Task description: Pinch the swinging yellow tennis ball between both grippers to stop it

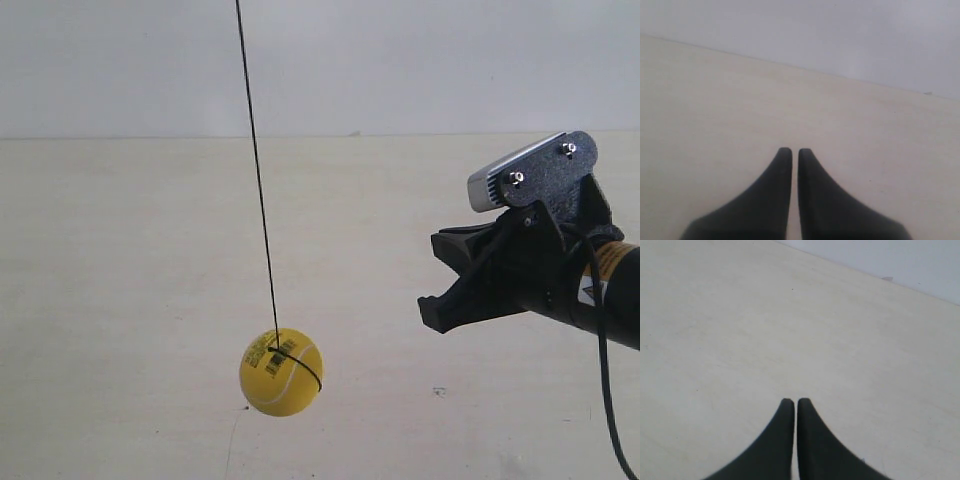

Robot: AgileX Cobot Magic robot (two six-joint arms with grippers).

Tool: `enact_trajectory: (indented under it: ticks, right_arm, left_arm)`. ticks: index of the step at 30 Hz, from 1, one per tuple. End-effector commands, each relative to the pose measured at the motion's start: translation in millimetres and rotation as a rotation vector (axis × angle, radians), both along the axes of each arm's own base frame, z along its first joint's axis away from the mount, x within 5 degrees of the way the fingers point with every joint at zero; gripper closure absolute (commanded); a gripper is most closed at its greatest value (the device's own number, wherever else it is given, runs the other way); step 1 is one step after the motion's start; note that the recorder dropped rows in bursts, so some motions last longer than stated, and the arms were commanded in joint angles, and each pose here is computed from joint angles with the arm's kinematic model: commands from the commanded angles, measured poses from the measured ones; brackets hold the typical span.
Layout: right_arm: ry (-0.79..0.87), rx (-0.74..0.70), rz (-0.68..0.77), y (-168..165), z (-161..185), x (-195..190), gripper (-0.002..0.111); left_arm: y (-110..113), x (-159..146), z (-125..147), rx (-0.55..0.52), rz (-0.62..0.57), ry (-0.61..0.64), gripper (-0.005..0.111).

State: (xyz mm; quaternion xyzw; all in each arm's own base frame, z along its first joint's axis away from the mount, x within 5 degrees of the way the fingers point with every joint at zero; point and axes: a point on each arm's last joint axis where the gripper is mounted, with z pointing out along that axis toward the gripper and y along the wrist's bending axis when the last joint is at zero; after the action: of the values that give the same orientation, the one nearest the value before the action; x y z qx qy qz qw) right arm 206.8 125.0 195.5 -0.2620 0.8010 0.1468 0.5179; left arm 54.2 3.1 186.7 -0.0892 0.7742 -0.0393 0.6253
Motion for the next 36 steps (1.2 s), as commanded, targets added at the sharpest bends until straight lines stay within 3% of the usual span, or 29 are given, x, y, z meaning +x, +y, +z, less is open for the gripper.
enact_trajectory:
  ticks: [1,6,12,21,36]
  right_arm:
    - [-0.014,0.01,-0.001,0.1,3.3,0.0,0.108]
    - [-0.016,0.012,0.0,0.1,3.4,0.1,0.108]
    - [-0.016,0.012,0.0,0.1,3.4,0.1,0.108]
    - [-0.012,0.005,-0.003,-1.5,6.1,-2.0,0.108]
    - [-0.127,0.092,-0.061,-35.5,74.0,-52.8,0.108]
  left_arm:
    - [0.2,0.0,-1.1,-0.008,0.005,0.001,0.102]
    - [0.2,0.0,-1.3,0.025,-0.003,0.004,0.102]
    - [0.2,-0.1,-1.5,0.329,-0.071,0.023,0.102]
    - [0.2,-0.4,-2.7,0.316,-0.07,0.036,0.102]
    - [0.2,-0.3,-2.4,0.316,-0.069,0.033,0.102]
